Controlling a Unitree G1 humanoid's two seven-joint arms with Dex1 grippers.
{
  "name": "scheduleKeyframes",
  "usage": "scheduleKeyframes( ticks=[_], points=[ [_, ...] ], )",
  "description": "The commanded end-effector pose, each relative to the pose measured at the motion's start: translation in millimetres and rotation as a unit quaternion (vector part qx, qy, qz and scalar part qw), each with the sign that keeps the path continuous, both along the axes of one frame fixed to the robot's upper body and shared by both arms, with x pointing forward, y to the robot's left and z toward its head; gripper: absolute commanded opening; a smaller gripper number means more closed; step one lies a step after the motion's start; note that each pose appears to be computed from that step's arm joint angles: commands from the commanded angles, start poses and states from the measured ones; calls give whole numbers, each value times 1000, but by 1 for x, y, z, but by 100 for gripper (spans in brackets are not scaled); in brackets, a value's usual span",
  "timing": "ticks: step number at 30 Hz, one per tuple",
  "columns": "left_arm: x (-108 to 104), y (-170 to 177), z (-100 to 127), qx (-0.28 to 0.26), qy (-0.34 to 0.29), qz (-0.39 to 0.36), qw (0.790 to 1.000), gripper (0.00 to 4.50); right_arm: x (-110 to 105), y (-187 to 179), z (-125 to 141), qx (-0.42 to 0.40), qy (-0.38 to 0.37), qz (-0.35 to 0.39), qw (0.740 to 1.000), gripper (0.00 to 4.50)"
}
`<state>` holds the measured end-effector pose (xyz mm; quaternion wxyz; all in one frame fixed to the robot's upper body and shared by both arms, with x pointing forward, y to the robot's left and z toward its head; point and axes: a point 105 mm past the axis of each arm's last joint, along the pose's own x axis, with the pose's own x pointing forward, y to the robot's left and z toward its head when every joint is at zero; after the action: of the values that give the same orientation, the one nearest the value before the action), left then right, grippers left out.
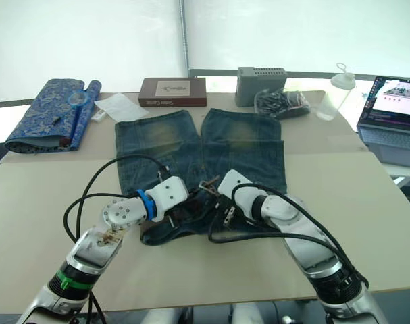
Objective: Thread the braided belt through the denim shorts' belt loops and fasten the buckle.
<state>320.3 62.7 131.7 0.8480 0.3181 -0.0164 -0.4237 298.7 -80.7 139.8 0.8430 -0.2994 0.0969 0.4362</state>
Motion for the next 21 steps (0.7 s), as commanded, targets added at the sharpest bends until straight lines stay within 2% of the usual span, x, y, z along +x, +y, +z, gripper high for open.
scheduleKeyframes(
  ticks=[1,3,7,10,12,18,21],
  points=[
    [1,-10,11,-19,-34,-21,999,0,-8,9,8,4,-20,52,998,44],
    [1,-10,10,-23,-43,-23,999,0,-11,5,9,32,11,49,998,125],
    [1,-10,9,-25,-67,-24,997,0,-15,-9,21,123,94,1,988,255],
    [1,-12,10,-29,-89,-25,995,0,-17,-14,38,237,177,-28,955,255],
    [0,-14,10,-29,-105,-31,994,0,-17,-12,42,285,222,-43,932,255],
    [-2,-19,11,-15,-147,-51,988,0,-1,-8,46,355,265,-96,892,255],
    [-3,-19,11,-16,-155,-53,986,0,4,-8,45,362,270,-112,885,255]
  ],
)
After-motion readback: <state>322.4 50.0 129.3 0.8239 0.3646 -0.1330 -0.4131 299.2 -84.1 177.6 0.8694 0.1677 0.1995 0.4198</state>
